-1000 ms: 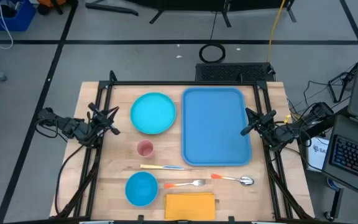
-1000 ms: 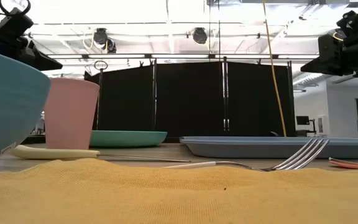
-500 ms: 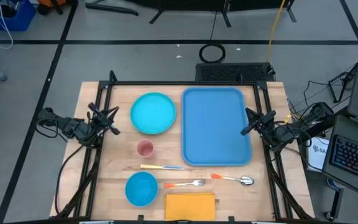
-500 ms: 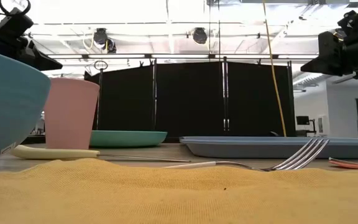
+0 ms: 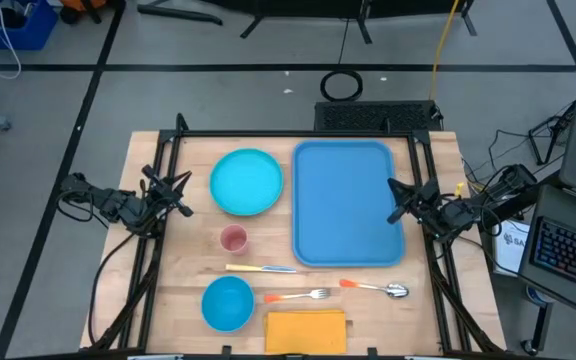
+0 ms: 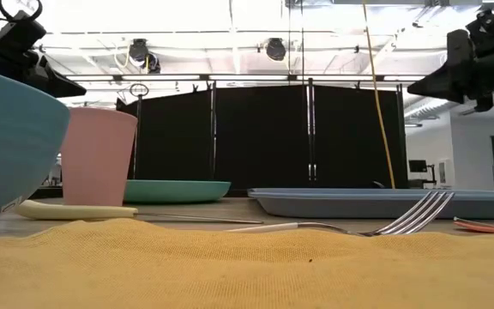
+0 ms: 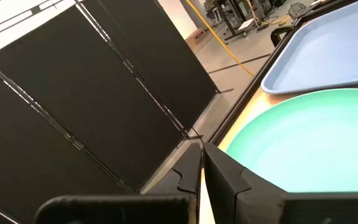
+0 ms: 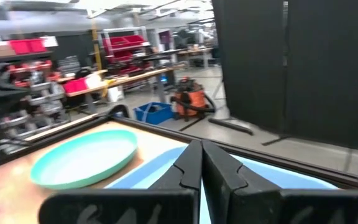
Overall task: Set up tray
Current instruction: Put the green plate on the blue serving tray
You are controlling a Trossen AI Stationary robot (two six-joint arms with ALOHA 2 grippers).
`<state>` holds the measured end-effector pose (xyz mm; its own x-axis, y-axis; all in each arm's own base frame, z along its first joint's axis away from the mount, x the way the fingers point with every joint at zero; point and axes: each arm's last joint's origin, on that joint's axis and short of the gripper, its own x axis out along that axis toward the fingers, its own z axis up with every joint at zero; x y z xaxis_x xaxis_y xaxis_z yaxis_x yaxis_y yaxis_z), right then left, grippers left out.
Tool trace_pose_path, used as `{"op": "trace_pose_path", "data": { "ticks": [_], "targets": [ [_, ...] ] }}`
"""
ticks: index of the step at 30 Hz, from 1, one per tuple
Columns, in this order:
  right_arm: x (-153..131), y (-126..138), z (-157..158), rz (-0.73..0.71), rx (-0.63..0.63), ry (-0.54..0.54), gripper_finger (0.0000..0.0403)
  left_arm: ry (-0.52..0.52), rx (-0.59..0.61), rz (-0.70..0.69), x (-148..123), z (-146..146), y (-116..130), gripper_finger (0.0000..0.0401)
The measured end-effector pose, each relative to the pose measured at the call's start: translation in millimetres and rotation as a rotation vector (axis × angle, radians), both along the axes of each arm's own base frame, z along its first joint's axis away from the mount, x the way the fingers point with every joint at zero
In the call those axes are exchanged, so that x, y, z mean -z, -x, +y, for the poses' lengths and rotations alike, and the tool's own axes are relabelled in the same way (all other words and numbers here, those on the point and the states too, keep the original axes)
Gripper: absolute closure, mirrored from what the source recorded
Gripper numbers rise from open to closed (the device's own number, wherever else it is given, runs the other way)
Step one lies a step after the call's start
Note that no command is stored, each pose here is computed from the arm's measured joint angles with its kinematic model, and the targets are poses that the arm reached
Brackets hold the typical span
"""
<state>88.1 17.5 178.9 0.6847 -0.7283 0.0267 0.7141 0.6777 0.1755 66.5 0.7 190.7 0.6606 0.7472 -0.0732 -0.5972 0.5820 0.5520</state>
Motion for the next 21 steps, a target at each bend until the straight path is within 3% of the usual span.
{"op": "trace_pose_path", "data": {
  "ticks": [21],
  "targets": [
    [0.4, 0.0, -0.1, 0.037, 0.005, 0.033, 0.0403, 0.000, 0.000, 0.000, 0.0, 0.0, 0.0, 0.0377]
  ]
}}
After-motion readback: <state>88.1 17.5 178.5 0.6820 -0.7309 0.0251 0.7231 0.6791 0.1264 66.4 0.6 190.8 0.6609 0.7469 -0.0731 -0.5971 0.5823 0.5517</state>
